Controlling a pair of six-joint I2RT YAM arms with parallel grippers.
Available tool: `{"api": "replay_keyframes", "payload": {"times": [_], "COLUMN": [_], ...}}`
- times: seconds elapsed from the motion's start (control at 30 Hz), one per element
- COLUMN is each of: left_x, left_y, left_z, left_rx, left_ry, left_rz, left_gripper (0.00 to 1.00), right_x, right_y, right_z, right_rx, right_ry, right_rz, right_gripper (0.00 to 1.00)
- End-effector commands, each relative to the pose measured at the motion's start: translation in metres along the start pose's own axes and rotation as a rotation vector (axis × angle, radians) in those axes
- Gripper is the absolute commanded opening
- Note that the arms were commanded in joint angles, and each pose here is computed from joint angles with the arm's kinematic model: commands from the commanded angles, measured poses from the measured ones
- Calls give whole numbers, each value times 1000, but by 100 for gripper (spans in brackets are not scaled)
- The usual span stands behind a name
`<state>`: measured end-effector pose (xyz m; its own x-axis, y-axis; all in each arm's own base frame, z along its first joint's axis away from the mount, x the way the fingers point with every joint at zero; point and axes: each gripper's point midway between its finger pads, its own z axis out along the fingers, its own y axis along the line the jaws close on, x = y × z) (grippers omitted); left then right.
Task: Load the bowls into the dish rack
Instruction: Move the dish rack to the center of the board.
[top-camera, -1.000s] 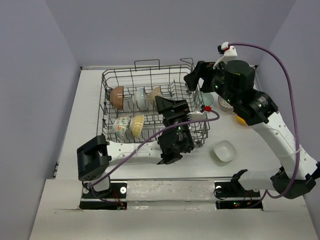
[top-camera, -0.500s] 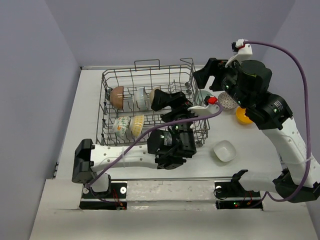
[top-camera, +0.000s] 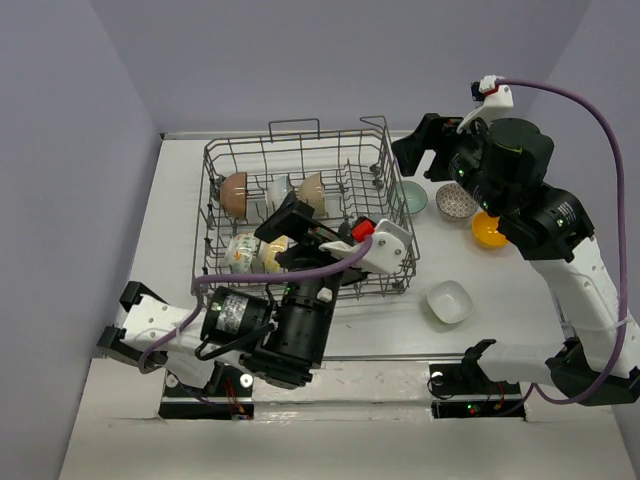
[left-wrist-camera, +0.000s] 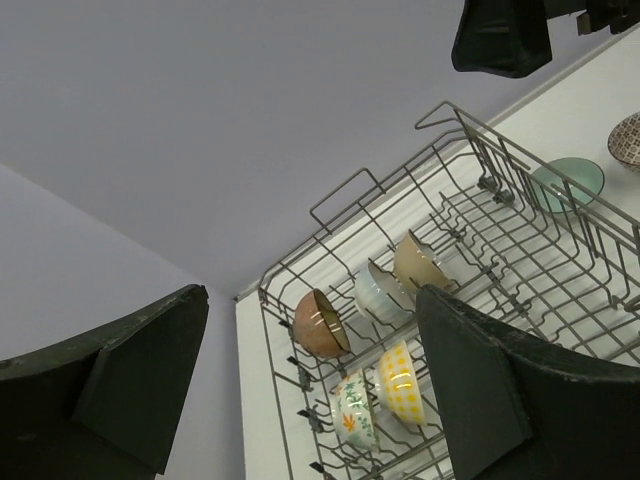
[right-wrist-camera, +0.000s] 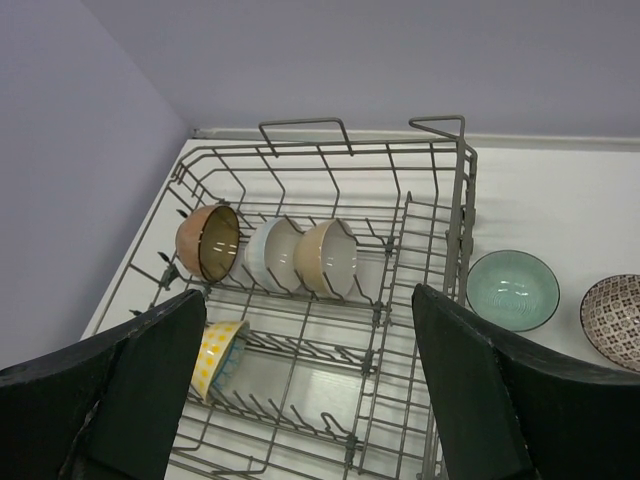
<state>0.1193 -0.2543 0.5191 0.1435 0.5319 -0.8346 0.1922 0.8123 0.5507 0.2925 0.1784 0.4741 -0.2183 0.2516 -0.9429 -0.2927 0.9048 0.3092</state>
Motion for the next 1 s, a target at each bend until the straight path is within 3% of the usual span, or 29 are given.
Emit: {"api": "replay_keyframes", "payload": {"times": [0.0, 0.47, 0.5, 0.53, 0.57, 0.6, 0.63, 0.7, 0.73, 0.77, 0.83, 0.97], "left_x": [46, -13, -15, -35, -44, -43, -59, -40, -25, -15, 10, 35], "left_y": [24, 59, 71, 72, 79, 80, 96, 112, 113, 122, 108, 99], "left_z": [-15, -69, -66, -70, -69, -69, -71, -57, -49, -42, -40, -41], "left_rx": [174, 481, 474, 499, 530, 589, 693, 658, 615, 589, 536, 513], "left_ry": [86, -82, -145, -167, -212, -299, -322, -302, -273, -233, -175, -59], "left_rz": [-486, -747, -571, -800, -854, -697, -930, -1029, -979, -1033, -903, -843], "left_gripper": [99, 99, 99, 99, 99, 99, 99, 99, 99, 99, 99, 99], "right_x": [-18, -14, -13, -13, -14, -13, -14, -15, -14, -14, -11, -6], "right_y": [3, 0, -1, -1, -1, -1, -2, -3, -4, -5, -6, -10], "right_z": [-9, -7, -7, -8, -9, -9, -11, -13, -13, -14, -12, -9], "right_rx": [-14, -3, -1, -1, -2, -1, 1, 5, 8, 9, 15, 35], "right_ry": [-48, -35, -34, -35, -37, -35, -39, -40, -38, -39, -32, -20], "right_rz": [2, -12, -14, -14, -13, -15, -16, -19, -23, -24, -27, -30], "right_gripper": [89, 89, 90, 89, 90, 90, 90, 90, 90, 91, 91, 91]}}
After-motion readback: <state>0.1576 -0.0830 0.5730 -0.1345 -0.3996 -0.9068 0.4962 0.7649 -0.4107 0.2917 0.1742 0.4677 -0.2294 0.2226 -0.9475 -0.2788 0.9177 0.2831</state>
